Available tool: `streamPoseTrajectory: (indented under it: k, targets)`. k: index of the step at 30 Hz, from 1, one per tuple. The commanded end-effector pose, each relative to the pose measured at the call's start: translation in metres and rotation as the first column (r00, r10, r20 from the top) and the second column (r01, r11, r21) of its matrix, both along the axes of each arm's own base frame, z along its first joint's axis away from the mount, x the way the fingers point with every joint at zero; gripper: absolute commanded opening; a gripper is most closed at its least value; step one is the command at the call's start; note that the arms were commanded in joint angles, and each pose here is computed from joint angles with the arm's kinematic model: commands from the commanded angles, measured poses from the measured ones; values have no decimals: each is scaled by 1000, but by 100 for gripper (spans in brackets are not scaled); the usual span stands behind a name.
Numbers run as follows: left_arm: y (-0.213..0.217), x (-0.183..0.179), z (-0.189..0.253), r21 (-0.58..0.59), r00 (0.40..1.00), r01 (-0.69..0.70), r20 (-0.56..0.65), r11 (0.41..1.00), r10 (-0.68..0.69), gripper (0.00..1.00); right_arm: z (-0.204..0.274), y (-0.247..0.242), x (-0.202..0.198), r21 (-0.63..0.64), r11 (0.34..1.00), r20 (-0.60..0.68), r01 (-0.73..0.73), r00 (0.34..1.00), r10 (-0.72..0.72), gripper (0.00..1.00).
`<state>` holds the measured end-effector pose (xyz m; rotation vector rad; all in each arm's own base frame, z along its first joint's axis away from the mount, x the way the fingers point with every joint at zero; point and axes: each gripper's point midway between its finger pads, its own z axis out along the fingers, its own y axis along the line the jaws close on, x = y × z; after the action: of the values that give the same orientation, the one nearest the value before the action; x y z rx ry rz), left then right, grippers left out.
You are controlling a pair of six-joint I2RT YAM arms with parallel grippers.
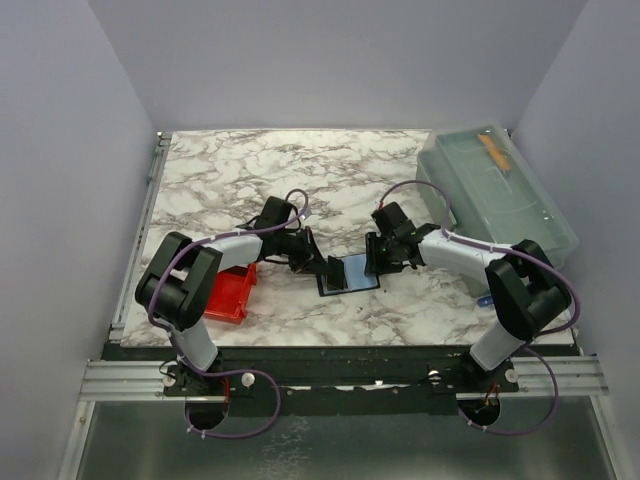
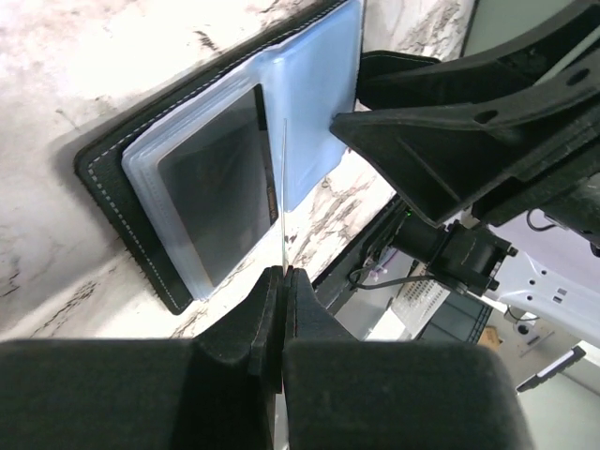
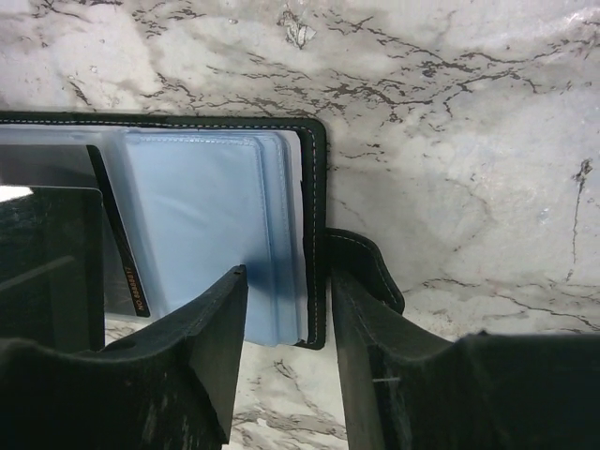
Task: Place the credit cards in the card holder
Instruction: Insert the credit card into the card holder.
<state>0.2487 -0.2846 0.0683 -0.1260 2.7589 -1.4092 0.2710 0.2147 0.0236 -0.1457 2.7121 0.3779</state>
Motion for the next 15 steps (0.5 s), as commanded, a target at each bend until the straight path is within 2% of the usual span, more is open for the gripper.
streamPoseTrajectory:
  k: [1, 8, 15]
  targets:
    - [-6, -3, 2, -56, 999, 33, 14, 998, -32, 0, -10, -6, 7, -41, 999, 24, 15, 1000, -14, 41]
    - [-6, -6, -7, -57, 999, 36, -18, 998, -37, 0, -16, -9, 3, -56, 998, 11, 11, 1000, -10, 33]
    - [-4, -11, -17, -42, 998, 28, -55, 999, -30, 0, -17, -6, 3, -46, 999, 5, 1, 1000, -1, 30]
